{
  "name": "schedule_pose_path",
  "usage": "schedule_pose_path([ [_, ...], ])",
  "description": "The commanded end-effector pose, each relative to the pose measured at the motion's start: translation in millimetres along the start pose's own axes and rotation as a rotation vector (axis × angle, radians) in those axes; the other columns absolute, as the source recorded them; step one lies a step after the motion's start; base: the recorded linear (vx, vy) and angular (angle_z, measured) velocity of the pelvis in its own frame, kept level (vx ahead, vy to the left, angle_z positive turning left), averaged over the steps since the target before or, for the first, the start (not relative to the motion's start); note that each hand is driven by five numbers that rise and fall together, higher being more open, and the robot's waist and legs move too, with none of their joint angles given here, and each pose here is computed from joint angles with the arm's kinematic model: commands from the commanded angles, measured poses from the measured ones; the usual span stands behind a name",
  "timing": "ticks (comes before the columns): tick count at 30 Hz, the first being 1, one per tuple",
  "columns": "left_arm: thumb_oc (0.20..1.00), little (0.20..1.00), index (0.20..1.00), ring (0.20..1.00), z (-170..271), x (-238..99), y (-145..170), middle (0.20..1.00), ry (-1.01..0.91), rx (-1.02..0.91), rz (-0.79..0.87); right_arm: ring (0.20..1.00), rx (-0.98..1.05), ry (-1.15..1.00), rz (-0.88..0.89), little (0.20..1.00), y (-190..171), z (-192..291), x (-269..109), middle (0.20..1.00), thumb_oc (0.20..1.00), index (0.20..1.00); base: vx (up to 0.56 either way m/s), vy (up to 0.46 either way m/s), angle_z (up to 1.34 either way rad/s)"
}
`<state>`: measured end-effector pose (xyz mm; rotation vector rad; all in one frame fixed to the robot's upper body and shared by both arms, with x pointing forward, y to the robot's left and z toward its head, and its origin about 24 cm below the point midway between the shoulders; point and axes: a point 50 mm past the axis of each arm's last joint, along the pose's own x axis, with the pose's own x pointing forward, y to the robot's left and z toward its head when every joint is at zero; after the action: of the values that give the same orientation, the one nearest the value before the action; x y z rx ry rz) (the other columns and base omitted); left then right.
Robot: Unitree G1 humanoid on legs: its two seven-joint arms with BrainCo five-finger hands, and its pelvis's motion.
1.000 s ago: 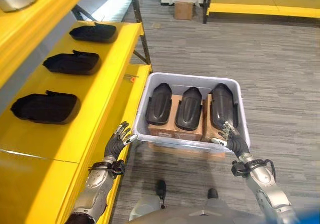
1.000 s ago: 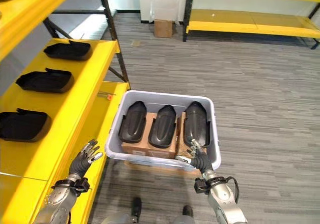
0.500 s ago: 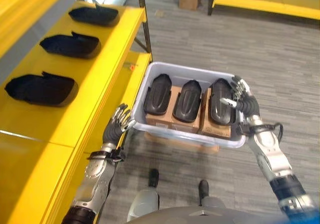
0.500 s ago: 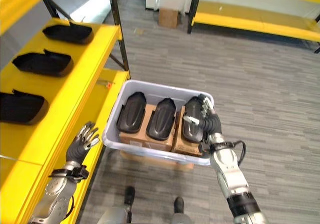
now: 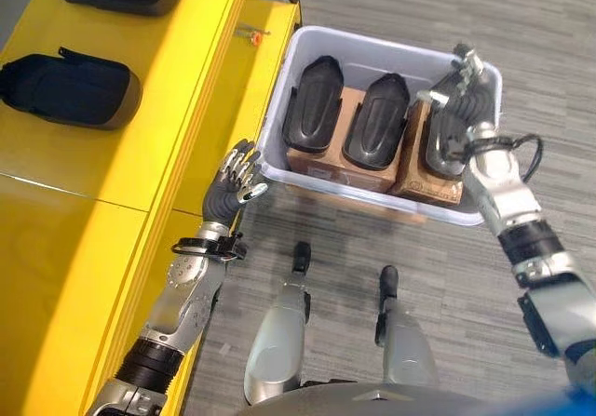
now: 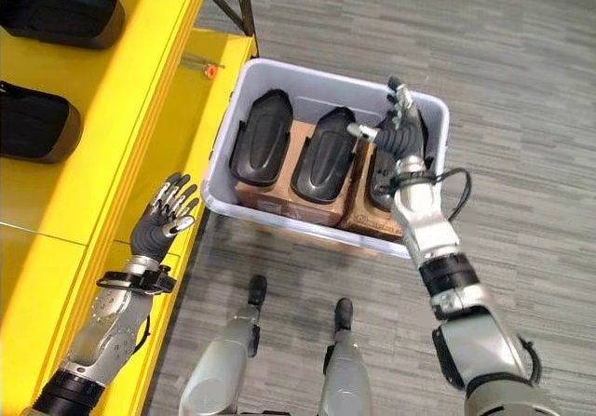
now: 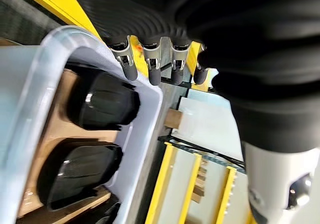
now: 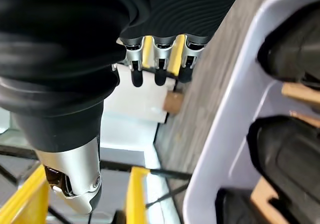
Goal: Move parts from the plastic box to the shelf.
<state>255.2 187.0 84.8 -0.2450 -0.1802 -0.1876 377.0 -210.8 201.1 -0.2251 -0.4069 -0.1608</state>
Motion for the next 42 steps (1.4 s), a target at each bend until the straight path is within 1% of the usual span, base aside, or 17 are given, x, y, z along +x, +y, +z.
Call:
schedule_pose_path([
  [1,1.0,1.0,1.0,1.0,26.3,-7.3,-5.4,1.0,-0.127,-0.012,-0.042,1.0,-0.028,-0.089,-0.049,1.0,-10.0,16.4,3.8,1.0,1.0,1.0,-0.05,0.024,-0.03],
  [4,1.0,1.0,1.0,1.0,25.3,-7.3,-7.0,1.0,-0.121,-0.019,-0.05,1.0,-0.062,-0.08,-0.09,1.0,-19.9,20.5,13.6,1.0,1.0,1.0,-0.03,0.013,-0.02],
  [9,1.0,1.0,1.0,1.0,24.8,-7.3,-6.5,1.0,-0.118,-0.025,-0.049,1.0,-0.07,-0.069,-0.126,1.0,-28.7,21.7,18.7,1.0,1.0,1.0,-0.04,0.005,-0.04],
  [14,1.0,1.0,1.0,1.0,25.9,-7.3,-5.5,1.0,-0.115,-0.028,-0.054,1.0,-0.039,-0.009,-0.161,1.0,-35.5,12.6,22.3,1.0,1.0,1.0,-0.04,0.014,-0.04],
  [22,1.0,1.0,1.0,1.0,24.6,-8.1,-4.1,1.0,-0.105,-0.029,-0.053,1.0,0.02,0.05,-0.169,1.0,-33.9,0.9,21.7,1.0,1.0,1.0,-0.03,0.0,-0.05],
  [23,1.0,1.0,1.0,1.0,23.6,-8.8,-4.0,1.0,-0.099,-0.032,-0.055,1.0,0.034,0.094,-0.178,1.0,-36.0,-8.1,20.2,1.0,1.0,1.0,0.0,0.0,0.0],
  [31,1.0,1.0,1.0,1.0,21.2,-10.7,-4.1,1.0,-0.08,-0.045,-0.063,1.0,0.098,0.213,-0.187,1.0,-34.3,-27.6,20.0,1.0,1.0,1.0,0.0,0.0,0.0],
  [39,1.0,1.0,1.0,1.0,21.5,-9.7,-6.5,1.0,-0.085,-0.052,-0.07,1.0,0.087,0.284,-0.173,1.0,-30.1,-36.9,20.4,1.0,1.0,1.0,0.0,0.0,0.0],
  [42,1.0,1.0,1.0,1.0,21.5,-9.2,-8.6,1.0,-0.085,-0.056,-0.079,1.0,0.086,0.321,-0.195,1.0,-34.3,-41.2,20.5,1.0,1.0,1.0,0.0,-0.003,0.01],
])
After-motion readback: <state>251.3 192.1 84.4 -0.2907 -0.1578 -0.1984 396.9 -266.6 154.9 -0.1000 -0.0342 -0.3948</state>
